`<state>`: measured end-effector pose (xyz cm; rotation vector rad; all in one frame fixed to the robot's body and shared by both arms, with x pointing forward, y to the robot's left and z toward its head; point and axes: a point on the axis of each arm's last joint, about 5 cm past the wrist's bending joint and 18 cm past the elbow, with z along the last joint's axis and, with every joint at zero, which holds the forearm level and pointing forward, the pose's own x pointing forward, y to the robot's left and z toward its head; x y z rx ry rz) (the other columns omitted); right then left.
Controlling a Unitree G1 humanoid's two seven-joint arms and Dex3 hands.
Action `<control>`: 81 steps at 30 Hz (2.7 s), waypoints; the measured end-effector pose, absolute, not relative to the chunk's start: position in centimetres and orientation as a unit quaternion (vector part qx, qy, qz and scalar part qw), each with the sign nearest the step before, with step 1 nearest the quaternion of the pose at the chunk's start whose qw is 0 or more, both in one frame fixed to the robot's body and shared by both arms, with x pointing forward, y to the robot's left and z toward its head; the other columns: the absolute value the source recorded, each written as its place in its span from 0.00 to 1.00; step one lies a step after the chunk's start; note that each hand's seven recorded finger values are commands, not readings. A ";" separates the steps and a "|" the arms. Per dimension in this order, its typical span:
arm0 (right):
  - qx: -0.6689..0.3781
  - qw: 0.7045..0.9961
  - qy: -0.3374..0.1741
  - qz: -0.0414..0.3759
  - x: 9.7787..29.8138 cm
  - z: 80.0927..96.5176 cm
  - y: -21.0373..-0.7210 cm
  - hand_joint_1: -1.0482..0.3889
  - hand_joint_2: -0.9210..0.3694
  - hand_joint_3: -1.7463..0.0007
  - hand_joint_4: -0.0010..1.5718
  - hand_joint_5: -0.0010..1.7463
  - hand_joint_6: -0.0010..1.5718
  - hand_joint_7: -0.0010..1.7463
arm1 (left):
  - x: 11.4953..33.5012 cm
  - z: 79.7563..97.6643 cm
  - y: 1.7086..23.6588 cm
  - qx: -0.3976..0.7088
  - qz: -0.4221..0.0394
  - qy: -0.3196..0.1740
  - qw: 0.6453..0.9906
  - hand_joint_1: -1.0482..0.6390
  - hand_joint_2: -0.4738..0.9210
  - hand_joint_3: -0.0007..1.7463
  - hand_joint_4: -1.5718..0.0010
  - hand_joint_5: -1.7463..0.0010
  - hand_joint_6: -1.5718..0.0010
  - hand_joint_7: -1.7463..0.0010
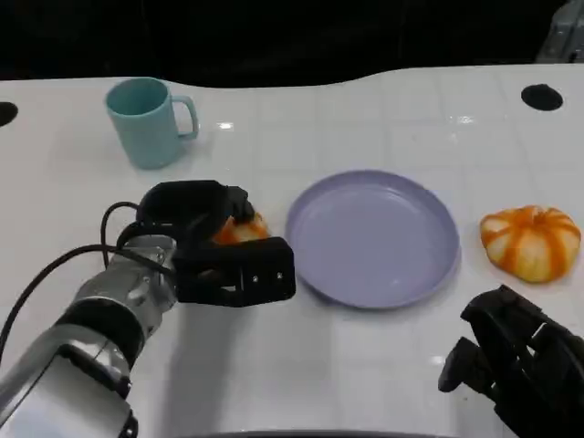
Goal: Grasp the bread from the table and place it into the plate.
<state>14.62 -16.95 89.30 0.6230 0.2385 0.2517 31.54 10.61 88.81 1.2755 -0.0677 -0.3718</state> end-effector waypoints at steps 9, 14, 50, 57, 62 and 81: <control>0.305 0.937 0.117 0.123 14.6 89.3 -17.0 0.35 0.00 0.85 0.38 1.00 0.35 0.84 | 31.4 88.6 10.7 0.587 -0.172 -0.038 0.790 0.49 0.99 0.13 0.51 0.00 0.54 0.29; 0.305 0.937 0.117 0.123 14.6 89.3 -17.0 0.35 0.00 0.87 0.39 1.00 0.36 0.84 | 31.4 88.7 10.9 0.571 -0.127 -0.063 0.809 0.55 0.82 0.46 0.45 0.00 0.64 0.01; 0.307 0.936 0.122 0.122 14.7 89.0 -16.9 0.35 0.00 0.86 0.39 1.00 0.36 0.85 | 33.6 94.4 8.0 0.473 -0.184 -0.179 0.843 0.52 0.67 0.67 0.41 0.00 0.55 0.02; 0.307 0.936 0.123 0.122 14.7 89.0 -16.9 0.35 0.00 0.87 0.39 1.00 0.36 0.84 | 33.8 95.9 6.4 0.466 -0.251 -0.192 0.826 0.51 0.66 0.68 0.39 0.00 0.52 0.00; 0.307 0.936 0.124 0.121 14.6 88.9 -16.9 0.35 0.00 0.87 0.38 1.00 0.36 0.84 | 33.6 96.0 5.7 0.464 -0.276 -0.190 0.820 0.52 0.67 0.69 0.40 0.00 0.51 0.00; 0.307 0.936 0.122 0.121 14.6 88.9 -16.8 0.36 0.00 0.87 0.39 0.98 0.36 0.82 | 32.7 95.9 2.1 0.488 -0.321 -0.188 0.790 0.53 0.73 0.57 0.46 0.00 0.57 0.04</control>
